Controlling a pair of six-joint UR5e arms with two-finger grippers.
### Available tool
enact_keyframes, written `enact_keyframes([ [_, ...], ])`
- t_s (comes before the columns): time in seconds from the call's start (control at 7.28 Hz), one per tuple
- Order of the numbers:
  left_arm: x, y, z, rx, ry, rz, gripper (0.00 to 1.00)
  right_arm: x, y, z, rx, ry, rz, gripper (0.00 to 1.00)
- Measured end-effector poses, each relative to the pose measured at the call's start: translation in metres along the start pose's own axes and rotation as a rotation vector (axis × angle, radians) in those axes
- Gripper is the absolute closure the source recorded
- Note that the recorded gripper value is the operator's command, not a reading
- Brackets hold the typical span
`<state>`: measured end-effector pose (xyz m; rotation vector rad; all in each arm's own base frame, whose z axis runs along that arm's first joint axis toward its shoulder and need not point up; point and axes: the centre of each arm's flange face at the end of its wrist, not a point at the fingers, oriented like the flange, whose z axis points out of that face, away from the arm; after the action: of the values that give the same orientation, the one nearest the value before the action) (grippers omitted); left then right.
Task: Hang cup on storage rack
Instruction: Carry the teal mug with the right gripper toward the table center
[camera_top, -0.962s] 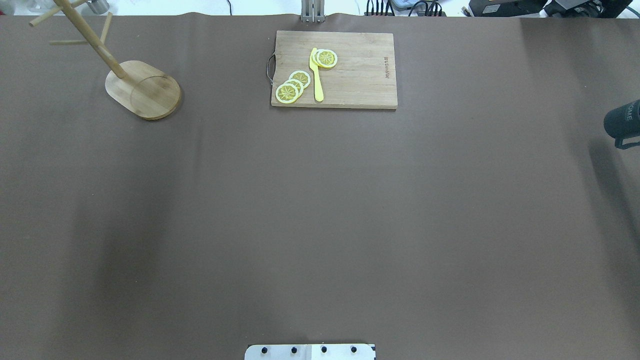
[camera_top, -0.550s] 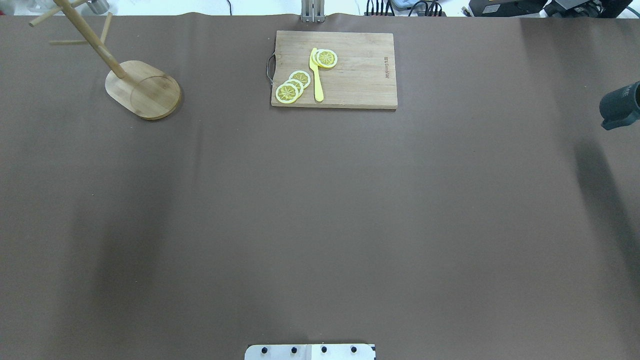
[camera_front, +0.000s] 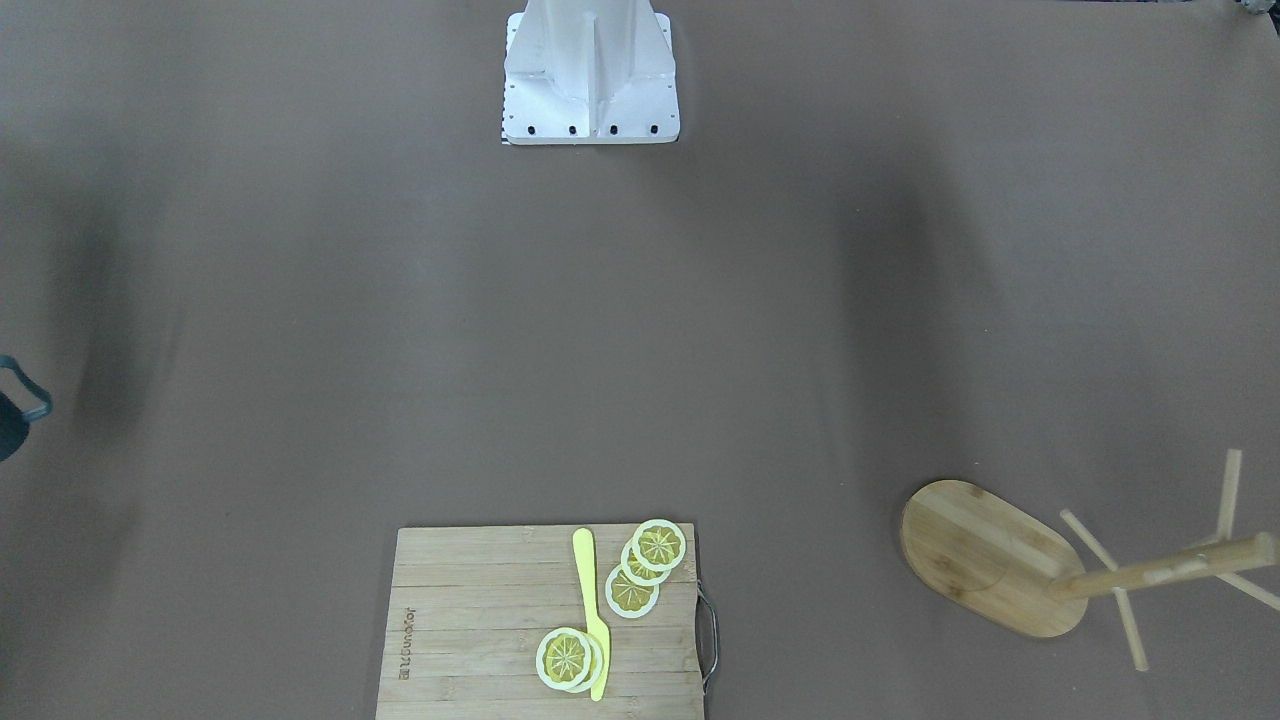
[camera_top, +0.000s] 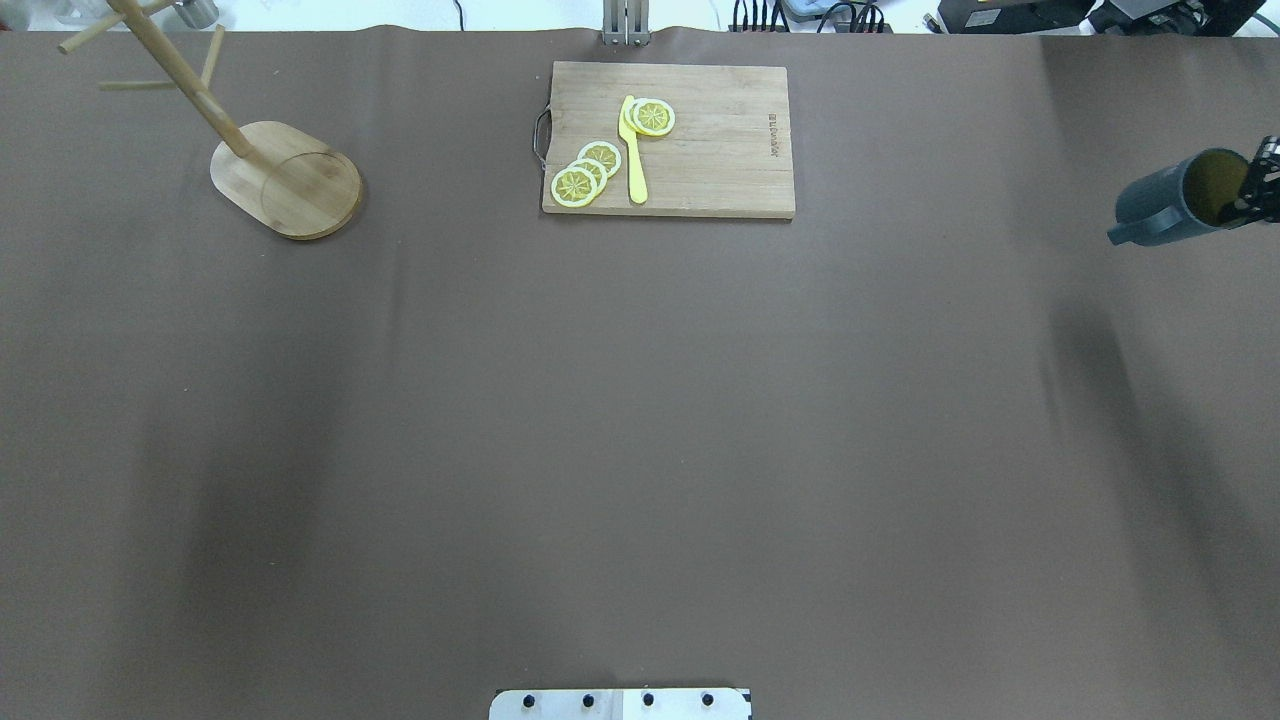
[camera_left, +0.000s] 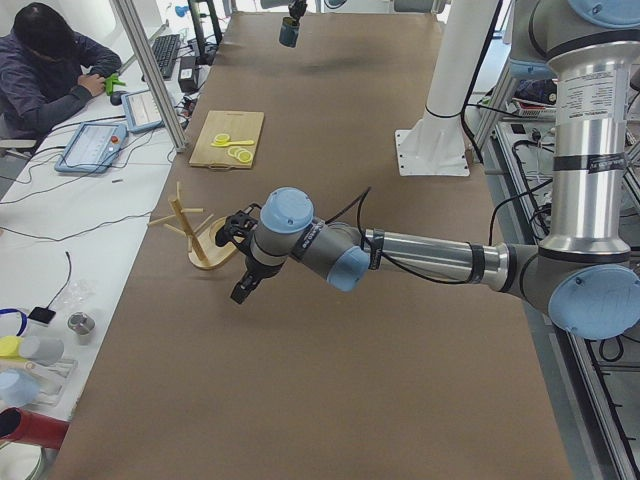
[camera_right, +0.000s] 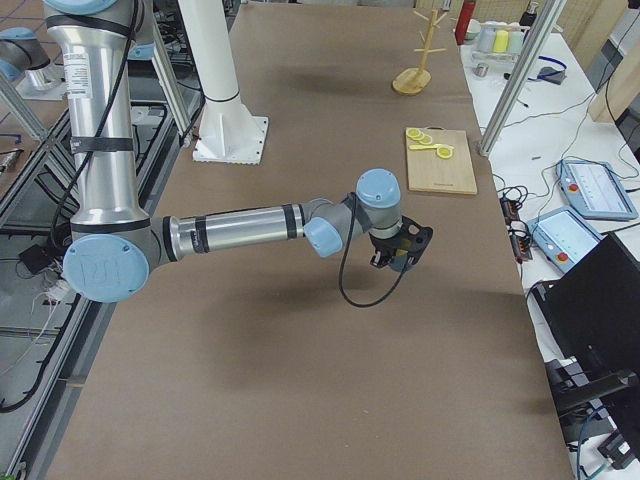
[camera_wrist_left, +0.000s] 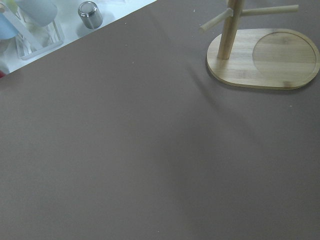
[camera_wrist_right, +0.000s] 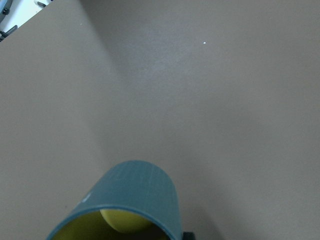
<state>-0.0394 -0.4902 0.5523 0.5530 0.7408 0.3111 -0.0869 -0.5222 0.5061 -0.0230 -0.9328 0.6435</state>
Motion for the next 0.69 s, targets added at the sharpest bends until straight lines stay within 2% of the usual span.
enact_keyframes([
  [0.27, -0.001, 0.001, 0.001, -0.003, -0.001, -0.003, 0.01, -0.082, 0.064, 0.009, 0.0, 0.003, 0.08, 1.0],
  [0.69, -0.003, 0.003, 0.004, -0.009, -0.001, -0.008, 0.01, -0.221, 0.18, 0.021, 0.014, 0.119, 0.204, 1.0],
])
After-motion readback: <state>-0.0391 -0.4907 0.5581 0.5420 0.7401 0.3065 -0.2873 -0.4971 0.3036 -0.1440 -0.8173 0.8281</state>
